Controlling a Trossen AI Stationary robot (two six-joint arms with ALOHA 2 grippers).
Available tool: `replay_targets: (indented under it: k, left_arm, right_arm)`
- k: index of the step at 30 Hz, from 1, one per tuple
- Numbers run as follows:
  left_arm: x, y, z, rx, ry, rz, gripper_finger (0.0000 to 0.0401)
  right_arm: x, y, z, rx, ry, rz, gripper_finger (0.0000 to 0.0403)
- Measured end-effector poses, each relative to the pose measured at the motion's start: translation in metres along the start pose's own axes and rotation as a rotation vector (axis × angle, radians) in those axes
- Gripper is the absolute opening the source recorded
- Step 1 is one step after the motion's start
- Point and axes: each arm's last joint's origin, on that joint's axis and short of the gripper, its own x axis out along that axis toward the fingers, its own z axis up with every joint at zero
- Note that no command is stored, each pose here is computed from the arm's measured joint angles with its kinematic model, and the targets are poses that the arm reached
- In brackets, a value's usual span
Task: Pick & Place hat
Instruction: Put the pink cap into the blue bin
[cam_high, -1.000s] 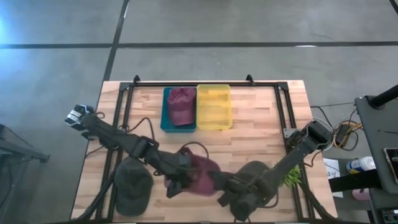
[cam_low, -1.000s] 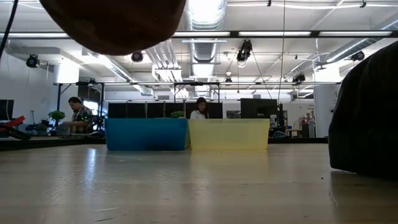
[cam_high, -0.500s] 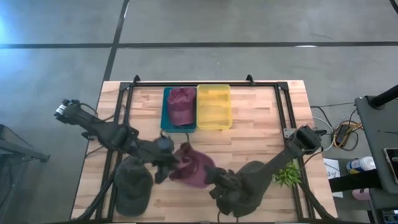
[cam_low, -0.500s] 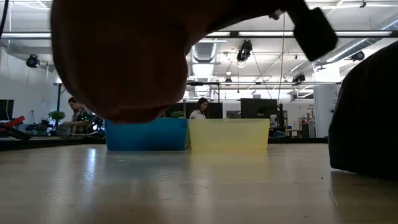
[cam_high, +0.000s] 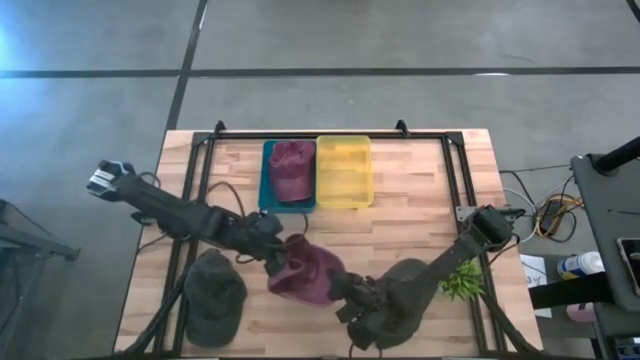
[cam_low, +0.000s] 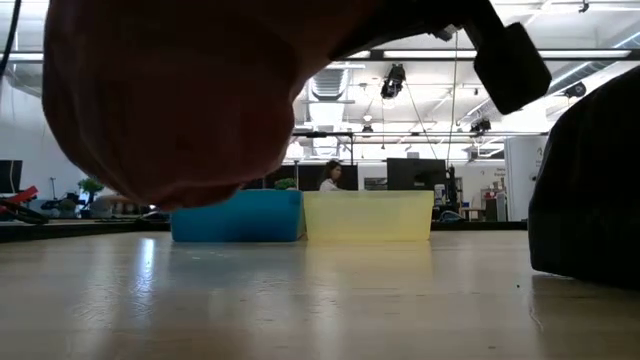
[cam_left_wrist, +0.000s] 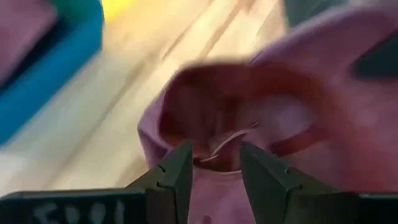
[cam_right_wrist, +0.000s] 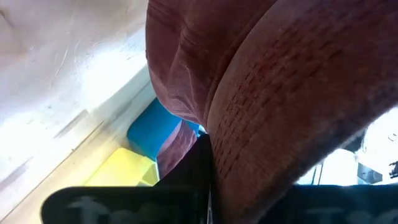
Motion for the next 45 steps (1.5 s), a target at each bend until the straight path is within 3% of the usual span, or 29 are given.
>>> replay_targets:
  k: [9, 17, 22, 27, 37, 41, 45]
  left_arm:
    - [0.038, 0.026, -0.027, -0.073, 0.038, 0.021, 0.0126]
    - [0.065, 0.020, -0.021, -0.139, -0.121, -0.202, 0.0126]
    - [0.080, 0.013, -0.022, -0.151, -0.086, -0.329, 0.0126]
    - [0.079, 0.003, -0.021, -0.150, -0.036, -0.388, 0.0126]
    - [0.054, -0.016, 0.001, -0.081, -0.130, -0.469, 0.0126]
    - [0.046, -0.026, 0.008, -0.026, -0.175, -0.479, 0.0126]
    - [0.044, -0.027, 0.005, 0.008, -0.163, -0.404, 0.0126]
  right_arm:
    - [0.002, 0.001, 0.002, 0.039, -0.011, 0.006, 0.0013]
    - [0.006, -0.001, 0.005, 0.073, -0.084, 0.021, 0.0013]
    - [0.010, -0.002, 0.003, 0.075, -0.084, 0.024, 0.0013]
    - [0.020, 0.005, -0.002, 0.088, -0.061, 0.039, 0.0013]
    - [0.036, 0.031, -0.012, 0.066, -0.042, 0.111, 0.0013]
    - [0.040, 0.037, -0.015, 0.101, -0.048, 0.138, 0.0013]
    - [0.038, 0.040, -0.014, 0.138, -0.069, 0.157, 0.0013]
